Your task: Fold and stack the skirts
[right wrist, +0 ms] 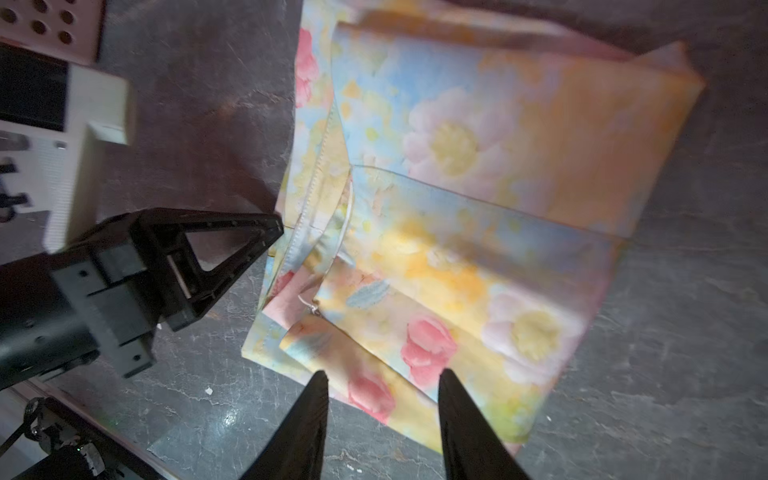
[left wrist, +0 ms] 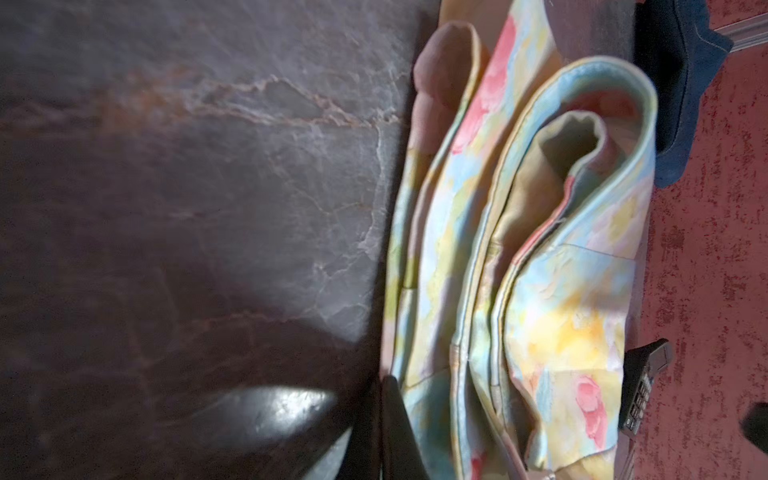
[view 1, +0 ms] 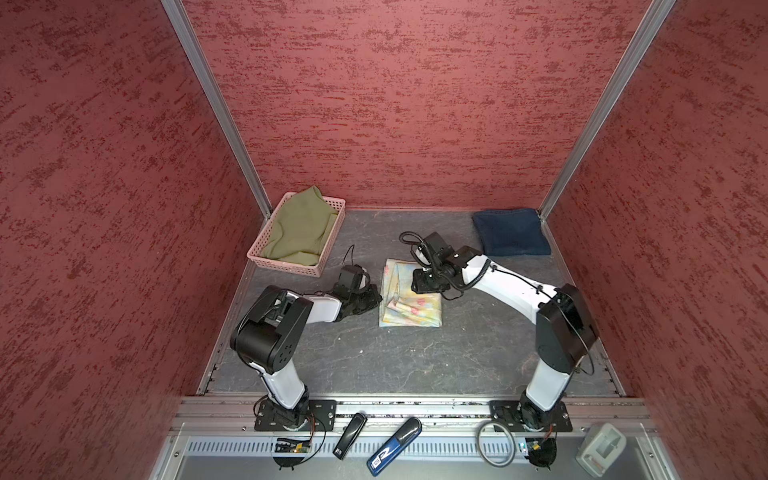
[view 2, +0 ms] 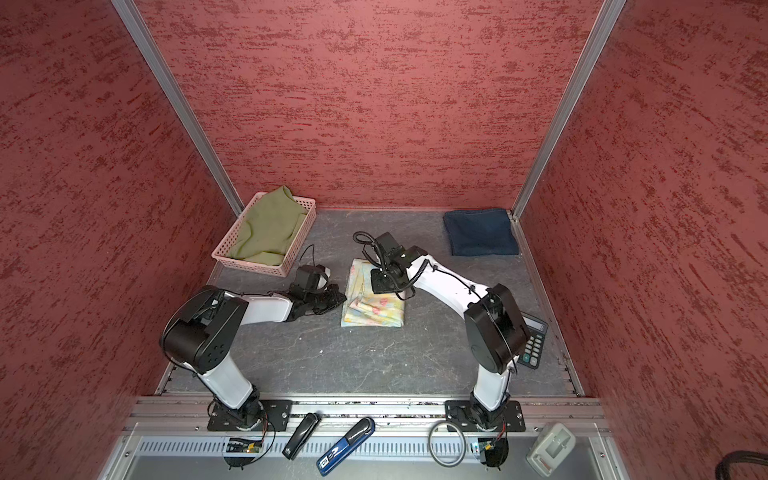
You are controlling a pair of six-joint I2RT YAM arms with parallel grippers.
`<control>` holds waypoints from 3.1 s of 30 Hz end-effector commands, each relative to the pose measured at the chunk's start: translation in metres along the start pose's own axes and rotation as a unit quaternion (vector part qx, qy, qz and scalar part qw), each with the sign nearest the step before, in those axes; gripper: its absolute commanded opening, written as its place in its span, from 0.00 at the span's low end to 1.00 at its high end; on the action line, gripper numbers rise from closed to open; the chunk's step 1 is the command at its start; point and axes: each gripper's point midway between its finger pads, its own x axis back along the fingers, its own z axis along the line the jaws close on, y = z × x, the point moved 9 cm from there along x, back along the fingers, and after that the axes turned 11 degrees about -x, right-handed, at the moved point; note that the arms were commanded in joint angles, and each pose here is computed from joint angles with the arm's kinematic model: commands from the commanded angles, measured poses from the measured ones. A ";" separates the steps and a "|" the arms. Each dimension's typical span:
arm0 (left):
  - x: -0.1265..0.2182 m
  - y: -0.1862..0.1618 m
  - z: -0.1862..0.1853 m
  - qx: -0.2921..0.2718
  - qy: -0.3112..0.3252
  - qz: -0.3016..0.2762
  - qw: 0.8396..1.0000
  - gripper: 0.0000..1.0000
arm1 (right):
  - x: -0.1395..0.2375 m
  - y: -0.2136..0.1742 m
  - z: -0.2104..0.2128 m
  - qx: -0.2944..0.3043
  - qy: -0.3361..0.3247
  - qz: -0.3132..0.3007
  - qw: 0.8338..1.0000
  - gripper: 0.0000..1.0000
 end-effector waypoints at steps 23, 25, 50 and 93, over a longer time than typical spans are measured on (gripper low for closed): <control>-0.016 -0.012 0.002 -0.015 0.009 0.032 0.999 0.02 | -0.100 0.022 -0.004 -0.009 -0.126 -0.044 0.991 0.20; -0.017 -0.012 0.003 -0.013 0.010 0.033 0.999 0.01 | -0.099 0.024 0.001 -0.011 -0.107 -0.048 0.993 0.00; -0.027 -0.013 0.002 -0.019 0.013 0.048 0.999 0.00 | 0.000 0.052 -0.011 -0.050 -0.023 -0.135 0.989 0.51; -0.040 0.047 -0.020 -0.057 0.023 0.052 0.997 0.00 | -0.013 0.126 -0.135 -0.116 0.226 -0.217 0.943 0.00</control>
